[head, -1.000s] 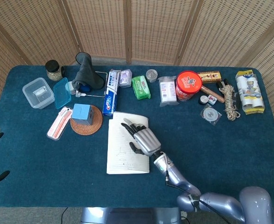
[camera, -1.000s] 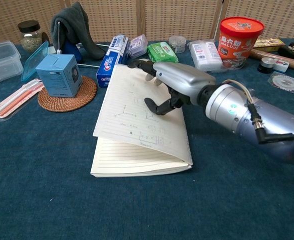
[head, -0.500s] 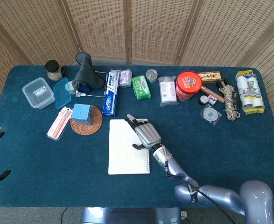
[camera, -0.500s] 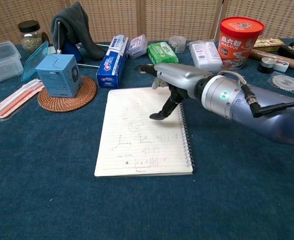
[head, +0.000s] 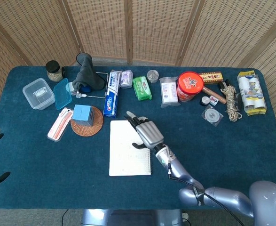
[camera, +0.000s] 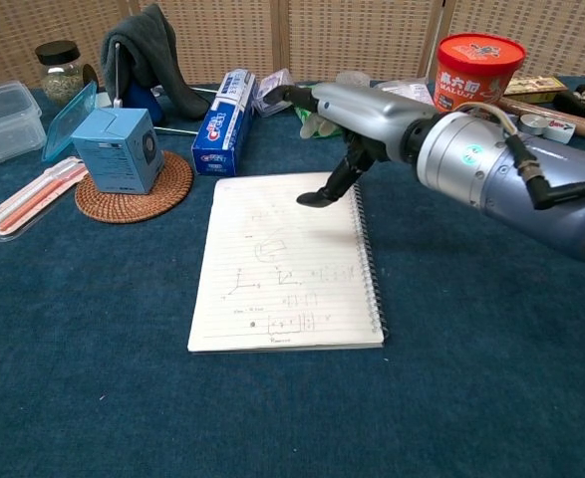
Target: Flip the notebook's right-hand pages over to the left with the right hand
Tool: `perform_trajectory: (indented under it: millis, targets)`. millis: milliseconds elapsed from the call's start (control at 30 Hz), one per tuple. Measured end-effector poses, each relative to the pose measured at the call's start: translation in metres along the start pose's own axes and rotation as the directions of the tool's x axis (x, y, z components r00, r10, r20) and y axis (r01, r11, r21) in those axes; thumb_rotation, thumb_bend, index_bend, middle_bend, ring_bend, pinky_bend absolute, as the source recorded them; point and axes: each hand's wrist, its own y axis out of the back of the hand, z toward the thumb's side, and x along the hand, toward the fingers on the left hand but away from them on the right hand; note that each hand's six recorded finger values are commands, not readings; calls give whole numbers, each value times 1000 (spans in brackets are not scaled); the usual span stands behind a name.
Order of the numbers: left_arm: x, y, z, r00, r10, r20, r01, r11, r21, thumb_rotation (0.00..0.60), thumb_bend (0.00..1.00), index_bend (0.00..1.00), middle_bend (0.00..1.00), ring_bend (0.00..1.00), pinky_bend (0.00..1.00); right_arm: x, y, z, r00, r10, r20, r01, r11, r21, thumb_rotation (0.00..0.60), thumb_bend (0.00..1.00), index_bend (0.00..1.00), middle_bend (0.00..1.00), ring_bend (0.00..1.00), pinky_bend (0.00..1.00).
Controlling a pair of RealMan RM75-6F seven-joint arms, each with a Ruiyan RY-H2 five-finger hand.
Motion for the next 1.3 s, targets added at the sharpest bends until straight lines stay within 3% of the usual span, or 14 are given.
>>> perform_trajectory:
  millis: [100,200,400,600,1000,1300]
  targets:
    - [-1,-1,-1,1000,2,0,-2,1000,6,600,26,0,0,0,48,10,9,-7,1000,-28,0,28,999,25,600,183,0,0,26,67]
    - [-3,-1,-1,1000,2,-1,-2,1000,13,600,26,0,0,0,48,26,19,-21,998,-58,3,58,995,77,596,100,0,0,0,2]
    - [-10,-6,-2,1000,5,-2,-5,1000,16,600,26,0,0,0,47,80,46,-71,991,-129,32,119,968,220,569,51,0,0,0,0]
    - [-16,-11,0,1000,0,0,0,1000,8,600,26,0,0,0,47,131,61,-118,976,-197,94,161,941,298,570,50,0,0,0,0]
    - [-21,-24,9,1000,-20,13,20,1000,0,600,25,0,0,0,48,216,85,-194,937,-243,250,123,901,416,569,45,0,0,0,0]
    - [-25,-30,7,999,-32,-3,32,999,6,600,26,0,0,0,46,259,95,-193,916,-254,309,95,889,449,557,32,0,0,0,0]
